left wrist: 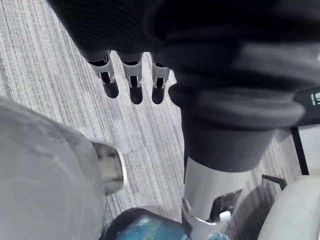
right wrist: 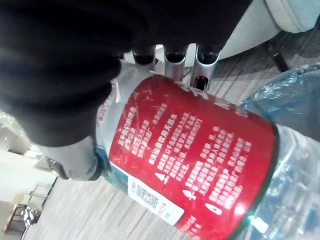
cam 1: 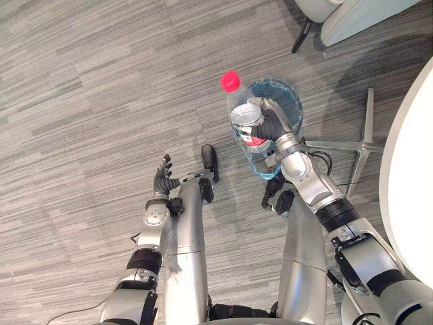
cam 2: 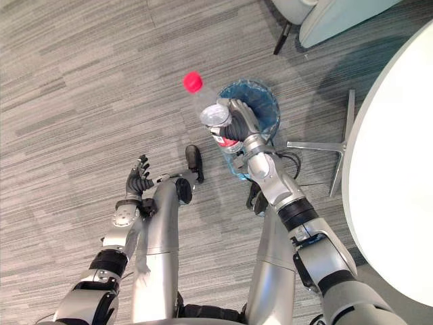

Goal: Gather rubbish on tea table into small bin, then transfer packed bag to large trash can.

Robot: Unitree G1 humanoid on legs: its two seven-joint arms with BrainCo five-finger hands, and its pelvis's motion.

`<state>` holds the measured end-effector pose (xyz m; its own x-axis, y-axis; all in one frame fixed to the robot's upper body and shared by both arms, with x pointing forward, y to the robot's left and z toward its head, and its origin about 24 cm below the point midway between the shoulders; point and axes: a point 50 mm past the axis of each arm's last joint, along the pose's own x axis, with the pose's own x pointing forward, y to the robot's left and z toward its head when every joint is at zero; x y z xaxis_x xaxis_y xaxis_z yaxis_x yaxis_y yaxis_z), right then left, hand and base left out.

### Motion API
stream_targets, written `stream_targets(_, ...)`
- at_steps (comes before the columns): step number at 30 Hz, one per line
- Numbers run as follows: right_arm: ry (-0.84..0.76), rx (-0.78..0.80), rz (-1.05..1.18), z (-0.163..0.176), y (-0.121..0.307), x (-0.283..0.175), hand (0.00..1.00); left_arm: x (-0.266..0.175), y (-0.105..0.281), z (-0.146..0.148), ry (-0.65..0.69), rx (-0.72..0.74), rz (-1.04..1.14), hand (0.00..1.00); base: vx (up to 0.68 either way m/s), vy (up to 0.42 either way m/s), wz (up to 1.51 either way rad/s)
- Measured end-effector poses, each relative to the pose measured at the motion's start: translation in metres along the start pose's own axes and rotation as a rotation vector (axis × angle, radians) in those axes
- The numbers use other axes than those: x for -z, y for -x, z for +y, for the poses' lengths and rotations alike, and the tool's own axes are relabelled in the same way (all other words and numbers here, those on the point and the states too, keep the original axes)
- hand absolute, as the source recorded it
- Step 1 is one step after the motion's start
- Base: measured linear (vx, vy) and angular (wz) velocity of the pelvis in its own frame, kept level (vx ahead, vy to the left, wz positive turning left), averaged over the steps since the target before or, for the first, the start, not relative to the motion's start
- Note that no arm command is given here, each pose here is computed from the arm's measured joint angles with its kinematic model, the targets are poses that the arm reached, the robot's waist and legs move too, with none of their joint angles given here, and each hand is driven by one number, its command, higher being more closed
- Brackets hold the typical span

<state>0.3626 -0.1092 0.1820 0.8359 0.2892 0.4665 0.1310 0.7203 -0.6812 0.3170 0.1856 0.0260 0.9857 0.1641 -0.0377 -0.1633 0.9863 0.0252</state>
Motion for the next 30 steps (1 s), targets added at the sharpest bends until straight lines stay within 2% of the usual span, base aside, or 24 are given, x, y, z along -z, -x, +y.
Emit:
stream_targets(14, -0.059, 0.1, 0.127, -0.016, -0.02, 0.015, 1.0, -0.013, -0.002, 0.0, 0.03, -0.001, -0.055, 0.0, -0.01, -0.029, 0.02)
stream_targets(15, -0.058, 0.1, 0.129, -0.016, -0.021, 0.015, 0.0, -0.014, -0.002, 0.0, 0.031, 0.0, -0.057, 0.0, 0.0, 0.0, 0.0)
stream_targets(30, -0.072, 0.097, 0.184, -0.013, -0.022, 0.023, 0.0, -0.019, -0.004, -0.002, 0.036, 0.003, -0.075, 0.0, 0.0, 0.0, 0.0)
